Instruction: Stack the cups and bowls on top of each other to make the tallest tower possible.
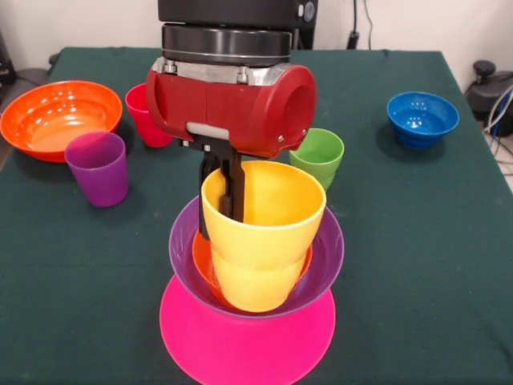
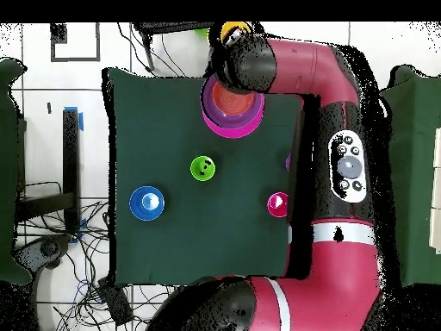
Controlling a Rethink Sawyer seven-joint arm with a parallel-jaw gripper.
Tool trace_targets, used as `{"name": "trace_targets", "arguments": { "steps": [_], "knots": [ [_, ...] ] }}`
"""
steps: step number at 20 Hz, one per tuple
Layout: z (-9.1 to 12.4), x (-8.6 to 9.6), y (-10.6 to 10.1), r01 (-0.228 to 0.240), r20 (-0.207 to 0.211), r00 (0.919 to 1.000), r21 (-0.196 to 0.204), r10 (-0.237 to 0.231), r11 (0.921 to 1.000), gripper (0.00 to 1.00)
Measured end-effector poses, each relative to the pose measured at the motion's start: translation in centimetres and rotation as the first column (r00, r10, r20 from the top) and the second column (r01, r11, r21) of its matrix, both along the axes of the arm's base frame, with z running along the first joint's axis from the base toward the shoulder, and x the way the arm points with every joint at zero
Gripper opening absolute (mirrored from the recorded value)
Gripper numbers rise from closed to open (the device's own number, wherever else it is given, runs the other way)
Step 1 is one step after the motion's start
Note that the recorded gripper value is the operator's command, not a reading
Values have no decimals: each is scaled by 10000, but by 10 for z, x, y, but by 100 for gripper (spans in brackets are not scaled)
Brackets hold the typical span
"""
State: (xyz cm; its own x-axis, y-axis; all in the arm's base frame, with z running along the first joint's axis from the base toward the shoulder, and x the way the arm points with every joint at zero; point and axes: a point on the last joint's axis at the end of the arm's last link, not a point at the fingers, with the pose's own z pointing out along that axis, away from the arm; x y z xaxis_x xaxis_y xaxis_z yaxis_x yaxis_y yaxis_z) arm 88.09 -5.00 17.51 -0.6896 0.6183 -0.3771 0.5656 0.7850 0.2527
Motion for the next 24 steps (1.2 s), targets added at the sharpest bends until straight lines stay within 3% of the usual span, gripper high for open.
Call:
{"name": "trace_targets", "arguments": {
  "steps": [17, 24],
  "knots": [
    [-14, -9, -28, 269, 186, 9995, -6, -269, 9996, 0],
    [-27, -20, -29, 260, -73, 9996, 73, -259, 9996, 0]
  ]
}}
